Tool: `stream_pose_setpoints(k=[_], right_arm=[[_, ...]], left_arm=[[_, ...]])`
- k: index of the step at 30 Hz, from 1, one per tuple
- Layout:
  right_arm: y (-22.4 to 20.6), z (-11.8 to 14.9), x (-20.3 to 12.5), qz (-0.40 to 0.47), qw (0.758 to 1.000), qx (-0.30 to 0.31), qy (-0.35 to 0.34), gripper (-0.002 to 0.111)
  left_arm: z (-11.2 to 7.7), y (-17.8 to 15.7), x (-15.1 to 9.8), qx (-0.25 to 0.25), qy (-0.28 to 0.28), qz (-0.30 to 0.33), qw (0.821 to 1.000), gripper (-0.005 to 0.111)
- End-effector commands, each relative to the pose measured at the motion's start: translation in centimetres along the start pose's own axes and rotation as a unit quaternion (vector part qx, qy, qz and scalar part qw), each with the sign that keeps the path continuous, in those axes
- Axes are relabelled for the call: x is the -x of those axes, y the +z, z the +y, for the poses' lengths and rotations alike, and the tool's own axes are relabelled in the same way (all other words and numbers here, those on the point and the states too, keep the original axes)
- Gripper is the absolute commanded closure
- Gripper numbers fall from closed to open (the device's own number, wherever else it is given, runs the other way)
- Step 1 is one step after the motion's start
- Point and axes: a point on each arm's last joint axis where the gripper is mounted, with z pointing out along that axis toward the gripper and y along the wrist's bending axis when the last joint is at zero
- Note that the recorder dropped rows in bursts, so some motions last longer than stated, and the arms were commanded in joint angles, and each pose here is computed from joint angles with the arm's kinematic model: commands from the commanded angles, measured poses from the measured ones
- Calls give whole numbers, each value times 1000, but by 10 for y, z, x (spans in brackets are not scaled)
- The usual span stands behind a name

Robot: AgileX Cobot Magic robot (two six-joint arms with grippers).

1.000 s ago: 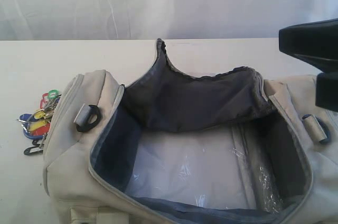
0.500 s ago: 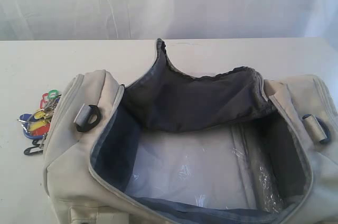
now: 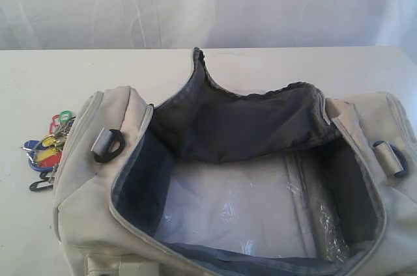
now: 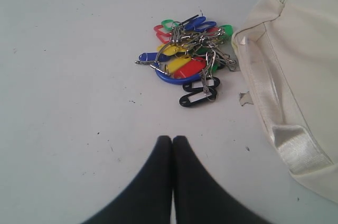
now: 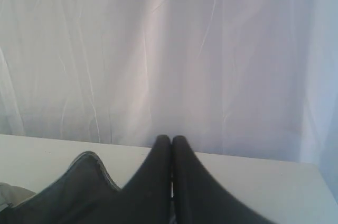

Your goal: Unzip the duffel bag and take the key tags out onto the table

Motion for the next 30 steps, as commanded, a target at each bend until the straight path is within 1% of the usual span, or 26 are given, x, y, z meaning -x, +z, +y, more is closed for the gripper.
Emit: stream_pose_setpoints(k=[1,8,17,20,21,24,26,28,30], right_arm=[[5,-3,-24,0,1000,-11,1,108],[7,-6,-91,63,998,-14,6,108],[5,-9,-191,163,986,-19,15,108],[5,-12,-217,170,985,-35,21,108],[5,-14,-222,162,986,-44,22,108],[3,-16,-216,122,990,-67,20,108],[2,-19,-215,116,989,-86,12,108],[1,-21,-215,118,987,-105,-12,108],[1,-25,-215,125,983,-124,-60,108]], left_arm=[[0,0,-2,1,-3,2,1000,107],[0,0,-2,1,-3,2,1000,107],[0,0,-2,1,-3,2,1000,107],[0,0,-2,1,-3,2,1000,107],[0,0,-2,1,-3,2,1000,107],[0,0,-2,1,-3,1,1000,107],[0,0,-2,1,-3,1,1000,107],[0,0,-2,1,-3,1,1000,107],[0,0,-2,1,-3,1,1000,107]])
